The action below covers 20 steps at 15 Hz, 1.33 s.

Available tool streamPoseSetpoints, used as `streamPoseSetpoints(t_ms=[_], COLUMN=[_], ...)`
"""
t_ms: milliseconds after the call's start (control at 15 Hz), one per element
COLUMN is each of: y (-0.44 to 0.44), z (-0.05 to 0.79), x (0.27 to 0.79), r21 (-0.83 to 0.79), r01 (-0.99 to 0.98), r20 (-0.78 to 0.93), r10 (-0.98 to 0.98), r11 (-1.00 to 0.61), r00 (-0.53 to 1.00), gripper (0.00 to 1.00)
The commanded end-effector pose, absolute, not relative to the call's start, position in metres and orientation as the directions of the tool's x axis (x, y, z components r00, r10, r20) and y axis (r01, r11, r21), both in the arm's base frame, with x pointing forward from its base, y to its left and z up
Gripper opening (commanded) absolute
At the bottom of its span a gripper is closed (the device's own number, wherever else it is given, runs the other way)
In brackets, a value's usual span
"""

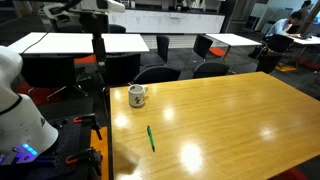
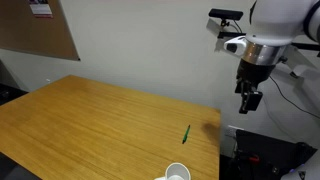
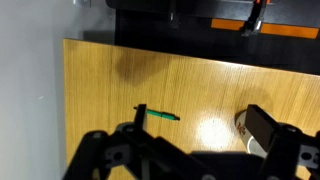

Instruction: Slide the white mug to the right

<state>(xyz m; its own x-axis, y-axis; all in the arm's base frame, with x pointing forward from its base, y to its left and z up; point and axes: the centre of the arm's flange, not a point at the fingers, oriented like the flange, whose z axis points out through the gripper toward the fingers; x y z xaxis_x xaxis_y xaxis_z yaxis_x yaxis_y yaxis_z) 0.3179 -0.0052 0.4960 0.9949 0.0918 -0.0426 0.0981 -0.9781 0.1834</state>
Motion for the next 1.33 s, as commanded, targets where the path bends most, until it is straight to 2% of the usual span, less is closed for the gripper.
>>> streamPoseSetpoints(t_ms=[0,400,1000,1267], y=[-0.005,-0.003,0.033,0.054], z=[0.496,0.495,0.453,0.427], x=[0.318,0.321,0.353,0.362], r21=[0.183,0.209,0.155,0.059], r01=[0.098,0.102,0.143,0.196], r20=[-0.043,-0.010,0.279,0.363], r10=[0.092,0.102,0.182,0.204], r11=[-0.978,-0.972,-0.978,-0.979], r00=[0.995,0.995,0.943,0.909], gripper=[1.00,1.00,1.00,1.00])
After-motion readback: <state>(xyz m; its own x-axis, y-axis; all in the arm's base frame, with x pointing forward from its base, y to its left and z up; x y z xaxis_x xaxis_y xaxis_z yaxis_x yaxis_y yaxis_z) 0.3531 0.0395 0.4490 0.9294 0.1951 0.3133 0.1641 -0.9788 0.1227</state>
